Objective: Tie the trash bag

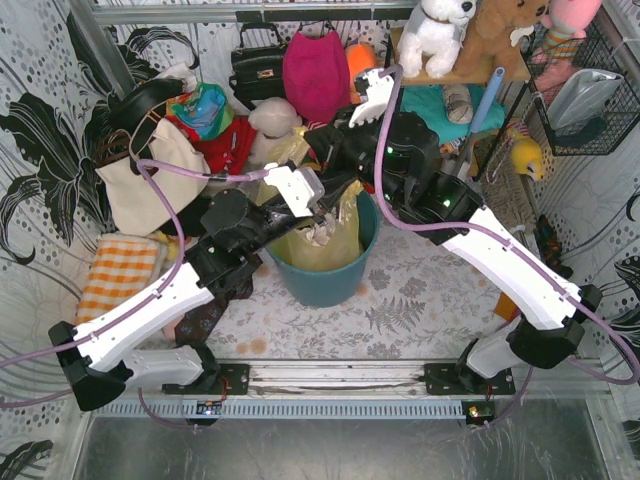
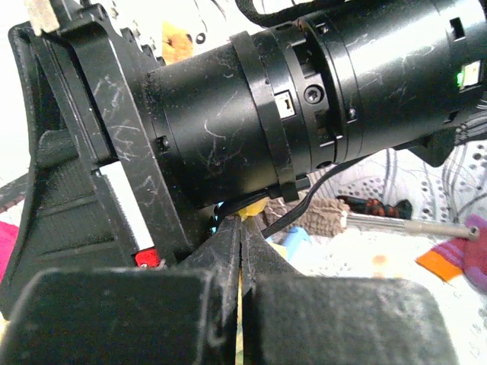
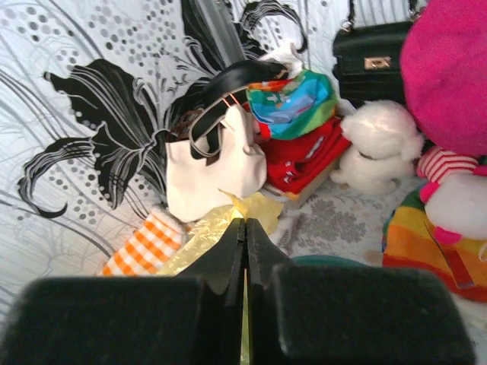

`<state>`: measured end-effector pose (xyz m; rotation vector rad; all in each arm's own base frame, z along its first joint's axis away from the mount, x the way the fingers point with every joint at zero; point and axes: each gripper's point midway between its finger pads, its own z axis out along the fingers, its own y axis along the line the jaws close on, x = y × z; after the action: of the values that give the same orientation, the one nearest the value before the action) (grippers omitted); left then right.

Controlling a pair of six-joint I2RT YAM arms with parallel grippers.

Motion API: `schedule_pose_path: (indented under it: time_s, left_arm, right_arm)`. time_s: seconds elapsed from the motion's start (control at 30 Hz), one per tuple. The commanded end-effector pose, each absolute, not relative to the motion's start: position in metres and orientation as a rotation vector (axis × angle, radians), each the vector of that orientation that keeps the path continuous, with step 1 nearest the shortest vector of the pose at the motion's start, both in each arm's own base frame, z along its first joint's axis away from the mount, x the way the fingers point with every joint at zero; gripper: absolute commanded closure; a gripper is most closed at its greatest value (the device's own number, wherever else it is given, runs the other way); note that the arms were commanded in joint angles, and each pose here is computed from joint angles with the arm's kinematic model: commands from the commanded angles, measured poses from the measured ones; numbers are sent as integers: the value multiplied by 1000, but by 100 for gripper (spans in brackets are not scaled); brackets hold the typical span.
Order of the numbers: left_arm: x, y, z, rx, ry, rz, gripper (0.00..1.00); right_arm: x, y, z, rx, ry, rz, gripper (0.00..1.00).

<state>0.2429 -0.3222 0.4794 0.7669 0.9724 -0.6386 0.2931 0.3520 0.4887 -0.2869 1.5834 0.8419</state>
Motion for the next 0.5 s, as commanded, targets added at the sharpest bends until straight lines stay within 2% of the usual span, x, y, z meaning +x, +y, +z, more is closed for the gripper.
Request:
schedule_pose_path:
  time_s: [0.0, 0.27, 0.47]
  left_arm:
    - [252, -293, 504, 675, 917, -612, 100]
    - [226, -277, 503, 708, 866, -640, 100]
    - [223, -267, 506, 677, 864, -628, 100]
  right_arm:
    - [277, 317, 509, -180, 1531, 878, 100]
    - [279, 285, 492, -59, 1523, 925, 100]
    - [270, 297, 495, -117, 1520, 1005, 100]
